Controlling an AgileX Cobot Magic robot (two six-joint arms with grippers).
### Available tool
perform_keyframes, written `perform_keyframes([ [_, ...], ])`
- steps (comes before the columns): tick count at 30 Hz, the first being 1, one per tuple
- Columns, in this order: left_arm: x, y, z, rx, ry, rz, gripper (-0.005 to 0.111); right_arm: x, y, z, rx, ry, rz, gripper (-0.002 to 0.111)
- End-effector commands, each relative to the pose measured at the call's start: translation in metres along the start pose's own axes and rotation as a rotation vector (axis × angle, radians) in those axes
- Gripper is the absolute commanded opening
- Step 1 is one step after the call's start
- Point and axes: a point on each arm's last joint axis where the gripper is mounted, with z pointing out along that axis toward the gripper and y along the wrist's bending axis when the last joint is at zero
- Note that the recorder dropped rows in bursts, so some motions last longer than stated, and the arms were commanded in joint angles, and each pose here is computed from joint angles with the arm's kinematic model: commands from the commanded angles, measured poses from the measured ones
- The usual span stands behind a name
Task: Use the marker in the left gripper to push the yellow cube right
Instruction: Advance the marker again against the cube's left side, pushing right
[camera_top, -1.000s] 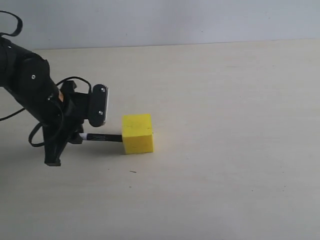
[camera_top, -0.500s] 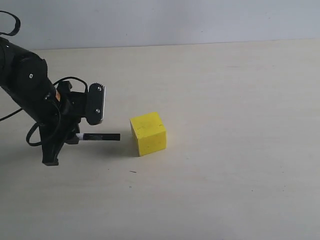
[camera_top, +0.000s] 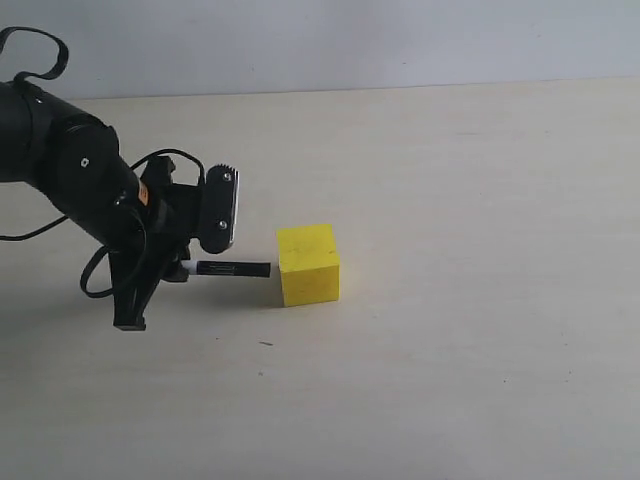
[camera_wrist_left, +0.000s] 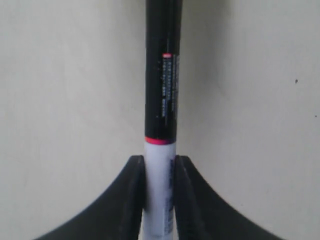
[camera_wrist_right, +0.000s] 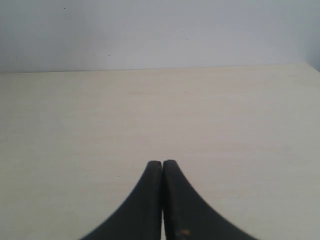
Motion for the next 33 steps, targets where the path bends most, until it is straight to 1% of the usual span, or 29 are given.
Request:
perform_keyframes([
  [1,0.0,0.002,0.001,-0.005,-0.007,-0.022,0.0,0.0,0.0,0.0,0.006,-0.015,-0.005,0.0],
  [5,-0.006,0.01,0.0,-0.101,-0.064,-0.018,0.0,0.0,0.0,0.0,0.006,-0.015,-0.005,0.0],
  [8,-0.008,0.011,0.0,-0.116,-0.075,-0.014,0.0,0.0,0.0,0.0,0.006,-0.015,-0.005,0.0],
  [12,-0.006,0.008,0.001,-0.085,-0.056,-0.016,0.0,0.0,0.0,0.0,0.006,-0.015,-0.005,0.0],
  [20,0.002,-0.001,0.001,0.028,0.02,-0.007,0.0,0.0,0.0,0.0,0.006,-0.015,-0.005,0.0],
  [22,0.004,-0.004,0.001,0.05,0.039,-0.036,0.0,0.0,0.0,0.0,0.006,-0.015,-0.005,0.0],
  [27,0.008,-0.002,0.001,0.028,0.082,-0.068,0.0,0.0,0.0,0.0,0.006,-0.015,-0.005,0.0],
  [33,0.006,0.0,0.002,0.009,0.069,-0.083,0.0,0.0,0.0,0.0,0.006,-0.011,-0.005,0.0],
])
